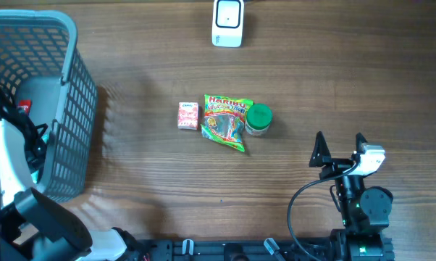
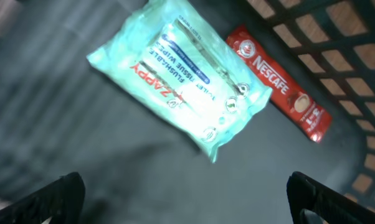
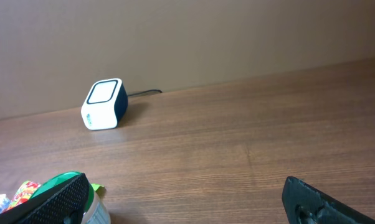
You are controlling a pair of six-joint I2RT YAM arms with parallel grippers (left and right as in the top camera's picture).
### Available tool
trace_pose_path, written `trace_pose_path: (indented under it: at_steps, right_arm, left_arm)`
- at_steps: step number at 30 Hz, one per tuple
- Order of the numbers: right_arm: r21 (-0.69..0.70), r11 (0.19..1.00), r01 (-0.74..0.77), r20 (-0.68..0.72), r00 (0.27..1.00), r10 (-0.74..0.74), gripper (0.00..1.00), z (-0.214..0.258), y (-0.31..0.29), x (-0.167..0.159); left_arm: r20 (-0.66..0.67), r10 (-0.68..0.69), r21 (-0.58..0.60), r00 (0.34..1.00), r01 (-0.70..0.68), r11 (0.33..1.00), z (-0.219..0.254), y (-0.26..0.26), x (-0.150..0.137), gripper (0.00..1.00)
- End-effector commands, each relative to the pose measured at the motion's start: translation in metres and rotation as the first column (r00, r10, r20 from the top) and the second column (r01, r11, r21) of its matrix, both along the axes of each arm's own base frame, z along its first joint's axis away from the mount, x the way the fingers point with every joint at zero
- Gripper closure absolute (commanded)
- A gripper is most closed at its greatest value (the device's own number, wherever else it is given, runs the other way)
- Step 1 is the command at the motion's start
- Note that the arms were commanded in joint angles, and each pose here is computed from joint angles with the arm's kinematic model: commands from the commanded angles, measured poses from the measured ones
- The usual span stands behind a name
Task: Scan the item barcode
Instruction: 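Reach into the basket and grasp the mint-green Zappy wipes pack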
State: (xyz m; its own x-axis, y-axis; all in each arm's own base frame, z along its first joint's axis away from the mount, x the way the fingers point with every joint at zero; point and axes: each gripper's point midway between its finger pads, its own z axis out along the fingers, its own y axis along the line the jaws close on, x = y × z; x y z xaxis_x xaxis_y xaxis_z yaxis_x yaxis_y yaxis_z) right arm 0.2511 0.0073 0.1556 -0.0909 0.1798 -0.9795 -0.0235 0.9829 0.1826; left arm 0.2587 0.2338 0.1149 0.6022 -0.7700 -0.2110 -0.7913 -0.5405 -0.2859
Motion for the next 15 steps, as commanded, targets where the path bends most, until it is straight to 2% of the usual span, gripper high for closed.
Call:
trace_pose_path:
  at_steps: [1,7,15]
  right_arm:
    - [0.006,1.000,-0.014,0.002,1.000,0.014,0.00,0.000,0.003,0.000]
    - [0.006,1.000,-0.014,0.002,1.000,0.014,0.01,0.000,0.003,0.000]
    - [0.006,1.000,-0.014,0.002,1.000,0.014,0.00,0.000,0.003,0.000]
  left_arm:
    - [0.000,0.109,0.068,0.994,-0.108,0.992,-0.029,0.012,-0.011,0.00]
    - [-0.035,0.153,0.191,0.988,-0.144,0.971,-0.036,0.031,-0.021,0.00]
    - [-0.193,0.140,0.104,0.971,-0.122,0.987,-0.103,0.026,-0.027,0.00]
